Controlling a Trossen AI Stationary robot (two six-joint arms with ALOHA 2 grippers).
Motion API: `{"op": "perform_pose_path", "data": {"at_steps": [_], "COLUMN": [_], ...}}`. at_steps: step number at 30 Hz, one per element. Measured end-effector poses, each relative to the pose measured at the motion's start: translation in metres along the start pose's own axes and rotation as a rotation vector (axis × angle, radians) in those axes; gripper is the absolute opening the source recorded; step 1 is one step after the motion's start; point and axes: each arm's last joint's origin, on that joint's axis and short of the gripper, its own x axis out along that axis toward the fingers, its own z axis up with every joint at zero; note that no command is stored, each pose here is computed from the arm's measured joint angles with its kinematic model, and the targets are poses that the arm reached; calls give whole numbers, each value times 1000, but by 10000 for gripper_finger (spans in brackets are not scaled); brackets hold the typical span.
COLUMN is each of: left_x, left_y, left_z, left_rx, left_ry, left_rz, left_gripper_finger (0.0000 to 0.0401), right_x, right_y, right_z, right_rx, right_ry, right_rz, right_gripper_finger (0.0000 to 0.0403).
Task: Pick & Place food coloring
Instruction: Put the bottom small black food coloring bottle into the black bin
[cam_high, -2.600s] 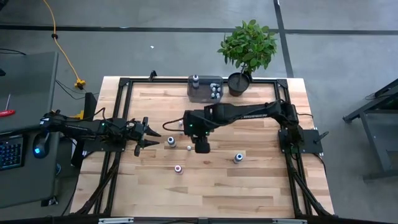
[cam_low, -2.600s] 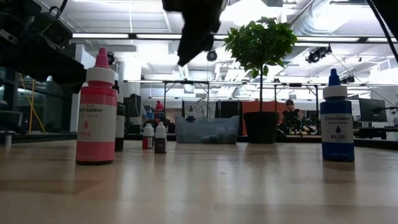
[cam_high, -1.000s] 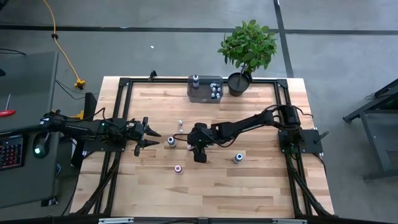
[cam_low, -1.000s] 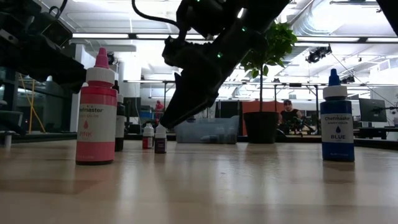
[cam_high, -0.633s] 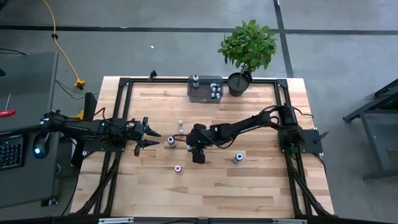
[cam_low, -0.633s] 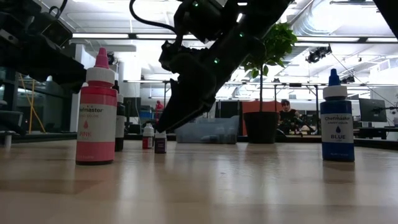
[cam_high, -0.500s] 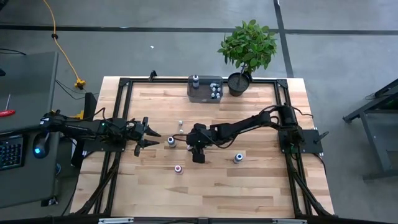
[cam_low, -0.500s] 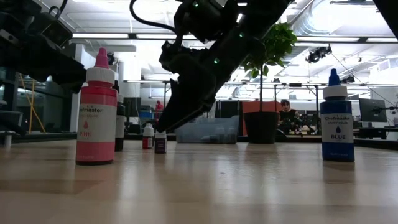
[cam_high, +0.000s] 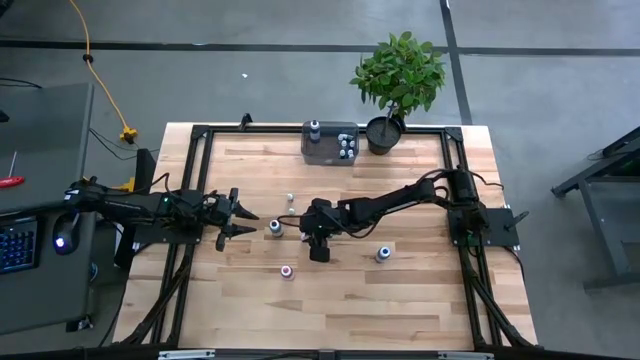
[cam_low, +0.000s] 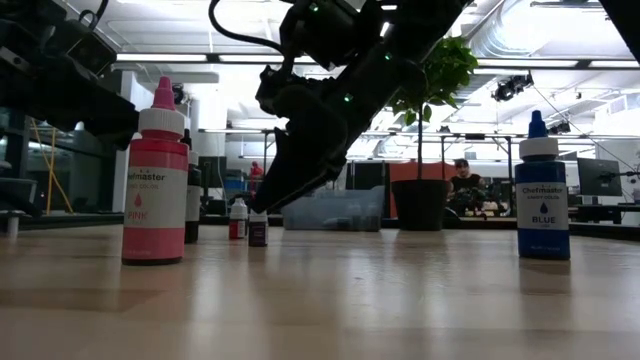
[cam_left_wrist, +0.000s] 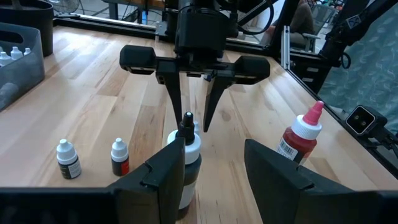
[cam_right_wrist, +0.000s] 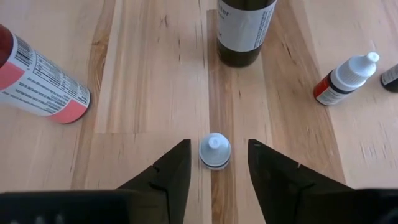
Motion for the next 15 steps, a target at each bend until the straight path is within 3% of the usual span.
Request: {"op": "perform_pose_path", "data": {"at_steps": [15], "left_x": [0], "left_y": [0], "left_z": [0], "left_rx": [0], "left_ry": [0], "left_rz": [0], "left_gripper_finger": [163], "right_x": [0], "right_y": [0], "right_z": [0], "right_rx": [0], "right_ry": [0], "right_rz": [2], "right_gripper_finger": [95]}}
